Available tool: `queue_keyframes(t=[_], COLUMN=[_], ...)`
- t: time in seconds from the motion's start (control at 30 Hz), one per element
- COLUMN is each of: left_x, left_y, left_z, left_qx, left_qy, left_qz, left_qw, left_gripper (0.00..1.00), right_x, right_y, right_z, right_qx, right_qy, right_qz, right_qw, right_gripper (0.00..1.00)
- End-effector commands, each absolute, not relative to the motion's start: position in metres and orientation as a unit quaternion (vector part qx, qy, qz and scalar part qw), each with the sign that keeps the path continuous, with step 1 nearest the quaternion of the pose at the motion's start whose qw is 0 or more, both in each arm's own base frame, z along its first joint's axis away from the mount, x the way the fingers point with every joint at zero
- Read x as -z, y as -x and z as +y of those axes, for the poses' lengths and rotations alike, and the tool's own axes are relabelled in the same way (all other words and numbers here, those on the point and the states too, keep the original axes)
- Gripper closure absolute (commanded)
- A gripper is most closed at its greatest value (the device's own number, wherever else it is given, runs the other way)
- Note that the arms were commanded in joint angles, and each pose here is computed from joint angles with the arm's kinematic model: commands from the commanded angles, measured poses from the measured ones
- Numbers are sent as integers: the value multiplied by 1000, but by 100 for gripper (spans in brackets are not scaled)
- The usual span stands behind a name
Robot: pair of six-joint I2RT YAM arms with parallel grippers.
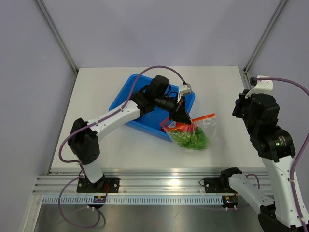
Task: Place the food in the zip-top bag and seal the zipper
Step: Adjust the zipper on the food storage bag.
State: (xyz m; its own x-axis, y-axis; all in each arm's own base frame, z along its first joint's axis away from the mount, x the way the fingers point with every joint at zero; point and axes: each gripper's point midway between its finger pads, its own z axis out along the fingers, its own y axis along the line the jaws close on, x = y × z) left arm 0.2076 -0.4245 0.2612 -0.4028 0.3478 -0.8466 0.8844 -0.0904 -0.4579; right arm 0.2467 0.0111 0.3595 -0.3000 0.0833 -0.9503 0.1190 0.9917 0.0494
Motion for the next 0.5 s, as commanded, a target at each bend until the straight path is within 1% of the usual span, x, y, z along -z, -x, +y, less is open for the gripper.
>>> queue_keyframes(t=[0.0, 0.13, 0.17, 0.23, 0.27, 0.33, 0.37, 0.43, 0.47], left_x=[-297, -302, -302, -305, -305, -306, -306, -308, -309], left_y=[-202, -201, -200, -199, -198, -198, -198, -197, -197], left_z=[-422, -422, -422, -422, -422, -422, -422, -422, -422], left_qx=[568, 573, 575, 579, 582, 583, 583, 583, 584], left_qy=[-501, -500, -498, -498, -496, -497, -496, -497, -498], left_qz=[592, 587, 588, 584, 584, 582, 583, 581, 578], left_qw=[275, 277, 274, 275, 272, 273, 273, 275, 277], left_gripper=[100, 100, 100, 100, 100, 100, 100, 100, 100], right_x=[-378, -368, -368, -368, -364, -356, -352, -343, -338], right_y=[-248, -236, -233, -224, -220, -214, -212, -210, -209], right_z=[19, 56, 59, 72, 76, 83, 84, 91, 94], right_qx=[-8, -83, -92, -123, -128, -146, -140, -154, -159], right_qy=[-43, 46, 57, 86, 101, 116, 137, 155, 163], right_qz=[789, 798, 797, 795, 800, 810, 813, 821, 825], right_qw=[612, 595, 594, 588, 577, 555, 548, 528, 518], right_gripper=[100, 100, 97, 82, 66, 51, 37, 23, 18])
